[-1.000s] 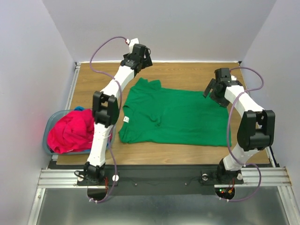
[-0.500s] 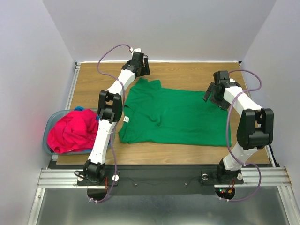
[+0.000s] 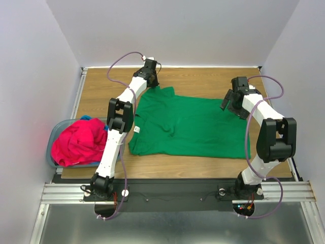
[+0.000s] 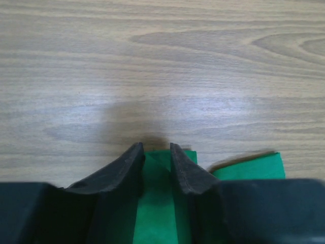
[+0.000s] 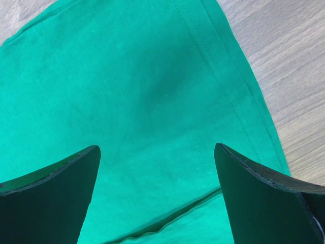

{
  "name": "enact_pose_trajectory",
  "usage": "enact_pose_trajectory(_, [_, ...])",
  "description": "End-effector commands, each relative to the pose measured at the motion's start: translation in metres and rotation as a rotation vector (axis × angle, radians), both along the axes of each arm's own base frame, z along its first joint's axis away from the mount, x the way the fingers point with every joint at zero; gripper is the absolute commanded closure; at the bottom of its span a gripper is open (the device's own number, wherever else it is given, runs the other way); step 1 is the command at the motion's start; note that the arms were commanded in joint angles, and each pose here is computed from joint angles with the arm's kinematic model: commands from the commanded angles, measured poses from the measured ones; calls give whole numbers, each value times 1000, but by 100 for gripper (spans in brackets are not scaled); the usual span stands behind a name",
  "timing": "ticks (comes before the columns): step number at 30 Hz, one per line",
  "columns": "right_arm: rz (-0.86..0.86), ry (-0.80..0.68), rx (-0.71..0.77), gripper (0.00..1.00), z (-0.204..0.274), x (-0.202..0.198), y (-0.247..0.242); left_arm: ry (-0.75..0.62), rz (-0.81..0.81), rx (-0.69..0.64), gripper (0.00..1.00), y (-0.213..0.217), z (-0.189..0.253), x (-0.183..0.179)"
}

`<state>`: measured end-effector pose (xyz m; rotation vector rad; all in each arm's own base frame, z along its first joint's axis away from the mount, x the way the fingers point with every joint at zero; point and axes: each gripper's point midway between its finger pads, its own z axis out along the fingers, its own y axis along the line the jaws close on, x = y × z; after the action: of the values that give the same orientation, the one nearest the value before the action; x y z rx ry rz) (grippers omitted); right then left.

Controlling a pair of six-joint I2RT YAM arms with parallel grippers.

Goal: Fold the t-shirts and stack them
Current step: Fold the tshirt

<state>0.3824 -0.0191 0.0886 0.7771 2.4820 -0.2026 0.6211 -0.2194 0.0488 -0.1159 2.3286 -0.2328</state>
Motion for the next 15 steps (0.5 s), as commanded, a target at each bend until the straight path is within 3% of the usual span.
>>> enact_pose_trajectory(1, [-21, -41, -33, 0, 11, 4, -9, -52, -33, -3, 95, -6, 25, 6])
enact_pose_trajectory(3, [-25, -49, -32, 0, 14, 7, -10, -61, -51, 6, 100, -7, 28, 6])
enact_pose_trajectory(15, [-67, -117, -74, 0, 35, 70, -42, -121, -97, 2, 100, -8, 60, -1])
